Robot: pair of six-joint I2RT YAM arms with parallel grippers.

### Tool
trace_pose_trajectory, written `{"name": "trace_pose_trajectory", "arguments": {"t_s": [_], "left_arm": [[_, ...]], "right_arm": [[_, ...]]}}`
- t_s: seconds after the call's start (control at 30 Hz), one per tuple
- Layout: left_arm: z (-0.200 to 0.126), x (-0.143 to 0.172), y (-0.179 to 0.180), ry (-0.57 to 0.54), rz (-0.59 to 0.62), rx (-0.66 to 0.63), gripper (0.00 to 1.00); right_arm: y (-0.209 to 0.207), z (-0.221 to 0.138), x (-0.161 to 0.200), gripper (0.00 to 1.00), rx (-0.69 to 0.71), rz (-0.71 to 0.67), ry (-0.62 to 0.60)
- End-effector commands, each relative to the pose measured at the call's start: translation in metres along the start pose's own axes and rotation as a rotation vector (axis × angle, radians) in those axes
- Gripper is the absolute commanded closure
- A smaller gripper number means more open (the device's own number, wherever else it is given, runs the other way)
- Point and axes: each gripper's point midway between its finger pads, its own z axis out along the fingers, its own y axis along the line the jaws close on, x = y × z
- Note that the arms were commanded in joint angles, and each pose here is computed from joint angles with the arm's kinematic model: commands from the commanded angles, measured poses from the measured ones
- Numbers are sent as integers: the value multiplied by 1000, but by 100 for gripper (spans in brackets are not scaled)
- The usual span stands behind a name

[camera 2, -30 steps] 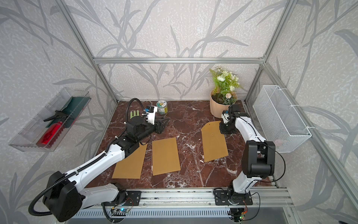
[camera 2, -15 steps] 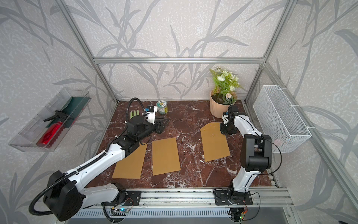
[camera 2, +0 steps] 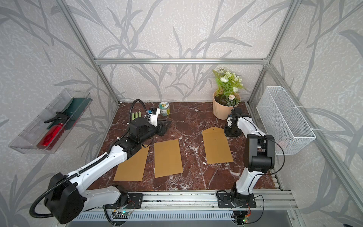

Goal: Open the file bag
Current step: Place the file bag at the center of the board.

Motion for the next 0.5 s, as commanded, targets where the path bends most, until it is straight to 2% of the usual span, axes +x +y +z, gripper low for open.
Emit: {"name": "trace_pose_trajectory", "arguments": {"t_s": [0.0,0.17,0.3,0.47], "left_arm": [[-3,-14,1,-26,19,-17,57],[-9,-11,7,-8,19,-55,57],[-21,-3,16,26,13,-115,57],[-35,29,39,109,-20,-225,56]], "right_arm": [[-7,-9,-6,69,34,12,-22],[-7,-27,-9,66,46,26,-69],[11,-51,-13,64,-42,26,-152],[45,-71,-6,62,-145,-3,-211]]}}
